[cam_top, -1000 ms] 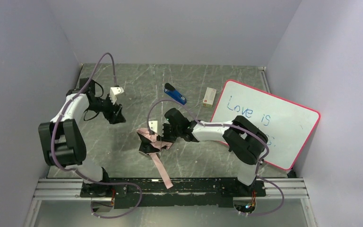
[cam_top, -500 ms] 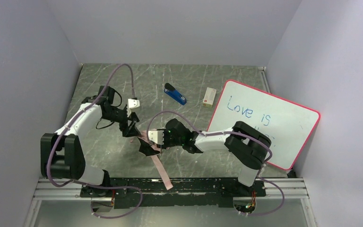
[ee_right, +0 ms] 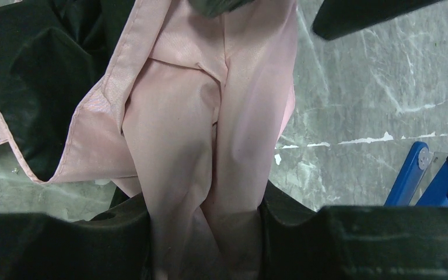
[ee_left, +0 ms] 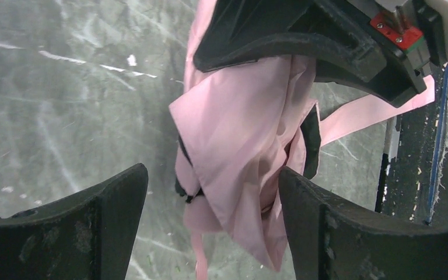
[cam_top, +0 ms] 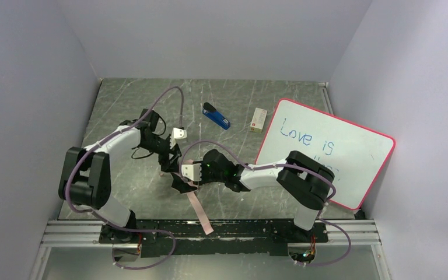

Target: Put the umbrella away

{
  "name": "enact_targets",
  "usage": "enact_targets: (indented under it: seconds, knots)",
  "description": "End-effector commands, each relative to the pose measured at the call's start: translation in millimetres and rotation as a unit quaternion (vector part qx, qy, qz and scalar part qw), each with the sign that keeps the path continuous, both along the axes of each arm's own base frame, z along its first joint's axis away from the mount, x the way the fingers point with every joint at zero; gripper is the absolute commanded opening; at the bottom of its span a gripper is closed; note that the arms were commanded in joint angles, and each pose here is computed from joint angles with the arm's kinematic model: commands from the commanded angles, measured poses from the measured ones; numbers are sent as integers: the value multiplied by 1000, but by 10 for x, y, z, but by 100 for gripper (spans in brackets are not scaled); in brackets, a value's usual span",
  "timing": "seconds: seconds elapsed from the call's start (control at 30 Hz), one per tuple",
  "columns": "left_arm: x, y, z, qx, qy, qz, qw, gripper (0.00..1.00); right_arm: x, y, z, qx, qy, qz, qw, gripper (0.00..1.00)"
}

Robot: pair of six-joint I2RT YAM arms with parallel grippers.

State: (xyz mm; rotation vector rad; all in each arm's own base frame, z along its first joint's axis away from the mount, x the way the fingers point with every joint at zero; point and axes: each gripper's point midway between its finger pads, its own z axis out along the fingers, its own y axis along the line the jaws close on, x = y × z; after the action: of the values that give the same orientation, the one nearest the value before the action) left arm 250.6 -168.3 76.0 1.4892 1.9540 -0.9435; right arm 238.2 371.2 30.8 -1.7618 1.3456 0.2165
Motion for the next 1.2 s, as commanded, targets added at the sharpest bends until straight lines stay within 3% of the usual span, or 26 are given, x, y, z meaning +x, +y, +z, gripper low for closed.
enact_targets:
  seconds: [0.0, 0.77, 1.0, 1.1, 1.17]
  knots:
    - [-10, -134, -88, 5, -9, -40, 999, 84, -251, -219, -350, -59, 41, 18, 997, 5]
    - [-411, -102, -777, 97, 61, -75, 991, 46, -221, -197, -296, -44, 27, 13, 999, 5]
    - [-452, -62, -895, 126, 73, -70, 987, 8, -195, -173, -239, -33, 21, 9, 999, 6]
    - [-428, -35, -929, 138, 72, -60, 986, 5, -182, -161, -173, -20, 16, 4, 1000, 11]
    - [-390, -10, -962, 149, 70, -51, 985, 5, -182, -150, -101, -8, 15, -1, 1000, 21]
